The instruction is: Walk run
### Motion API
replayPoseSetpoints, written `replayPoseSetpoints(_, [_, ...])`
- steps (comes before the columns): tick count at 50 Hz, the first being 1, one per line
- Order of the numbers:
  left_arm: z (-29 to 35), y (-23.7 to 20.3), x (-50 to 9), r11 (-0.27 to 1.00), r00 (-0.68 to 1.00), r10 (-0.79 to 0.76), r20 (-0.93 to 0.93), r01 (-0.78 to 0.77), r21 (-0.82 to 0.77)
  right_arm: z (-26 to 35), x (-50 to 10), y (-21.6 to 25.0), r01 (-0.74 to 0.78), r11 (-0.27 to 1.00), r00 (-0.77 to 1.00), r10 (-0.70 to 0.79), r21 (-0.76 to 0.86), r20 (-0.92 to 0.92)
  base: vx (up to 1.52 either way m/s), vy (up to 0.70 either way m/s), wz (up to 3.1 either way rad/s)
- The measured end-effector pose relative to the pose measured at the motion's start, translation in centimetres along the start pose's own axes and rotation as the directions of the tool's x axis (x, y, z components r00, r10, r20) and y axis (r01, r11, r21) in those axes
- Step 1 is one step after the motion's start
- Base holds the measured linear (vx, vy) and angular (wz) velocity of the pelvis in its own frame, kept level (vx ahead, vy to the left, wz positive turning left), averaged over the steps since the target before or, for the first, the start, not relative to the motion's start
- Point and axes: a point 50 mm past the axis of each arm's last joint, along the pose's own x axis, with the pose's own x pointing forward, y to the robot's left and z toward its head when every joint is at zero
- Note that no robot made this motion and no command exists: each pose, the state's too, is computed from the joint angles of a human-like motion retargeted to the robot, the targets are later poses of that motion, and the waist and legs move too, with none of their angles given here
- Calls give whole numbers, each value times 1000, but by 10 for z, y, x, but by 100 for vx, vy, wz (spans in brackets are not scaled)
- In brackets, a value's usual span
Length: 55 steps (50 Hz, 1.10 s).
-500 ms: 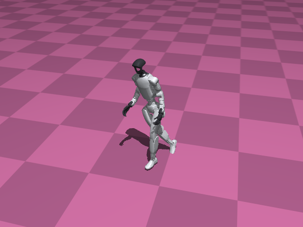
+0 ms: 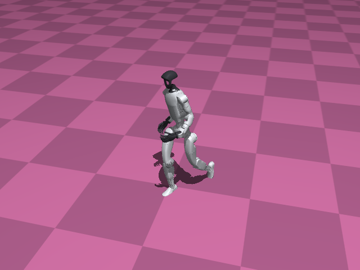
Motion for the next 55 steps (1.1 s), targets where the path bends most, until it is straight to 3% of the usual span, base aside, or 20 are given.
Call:
replayPoseSetpoints(2, [-22,-1,-20,999,993,-17,-117,22,42,25,27,16,26,988,996,-39,149,84,113,-48,-67])
replayPoseSetpoints(5, [-43,-9,-55,997,976,42,-216,-26,79,79,61,37,-61,944,962,-31,324,272,138,-43,-8])
replayPoseSetpoints(7, [-45,-13,-74,991,969,127,-211,-114,74,113,69,40,-96,931,916,-55,352,397,130,-30,-72])
replayPoseSetpoints(11, [-40,-10,-94,963,950,268,-161,-269,19,165,67,39,-191,950,795,2,247,607,129,-32,-138])
replayPoseSetpoints(15, [-28,-2,-91,958,955,281,-96,-284,-27,184,58,32,-215,969,729,79,119,680,133,-25,-41])
replayPoseSetpoints(23, [15,4,-44,965,969,209,135,-226,133,120,44,45,-262,965,853,223,17,472,160,-40,69])
replayPoseSetpoints(28, [51,-12,18,981,899,189,396,-192,-32,65,27,44,-341,939,906,314,49,283,128,-15,4])
replayPoseSetpoints(34, [81,-31,42,994,849,91,520,-43,-104,33,1,3,-225,972,964,213,63,161,122,-18,186])
replayPoseSetpoints(42, [63,-25,27,997,920,-19,392,47,-61,55,12,-1,-110,990,966,86,87,242,125,-54,138])
replayPoseSetpoints(46, [25,-10,-13,996,977,21,211,-2,-88,86,34,15,-130,981,932,71,146,355,144,-68,16])
replayPoseSetpoints(50, [-16,-19,-51,956,989,143,44,-126,-266,135,57,34,-234,952,851,103,196,515,107,-28,41])
replayPoseSetpoints(55, [-28,-10,-87,897,963,269,-27,-260,-358,184,59,38,-303,941,720,123,150,683,115,-28,-16])
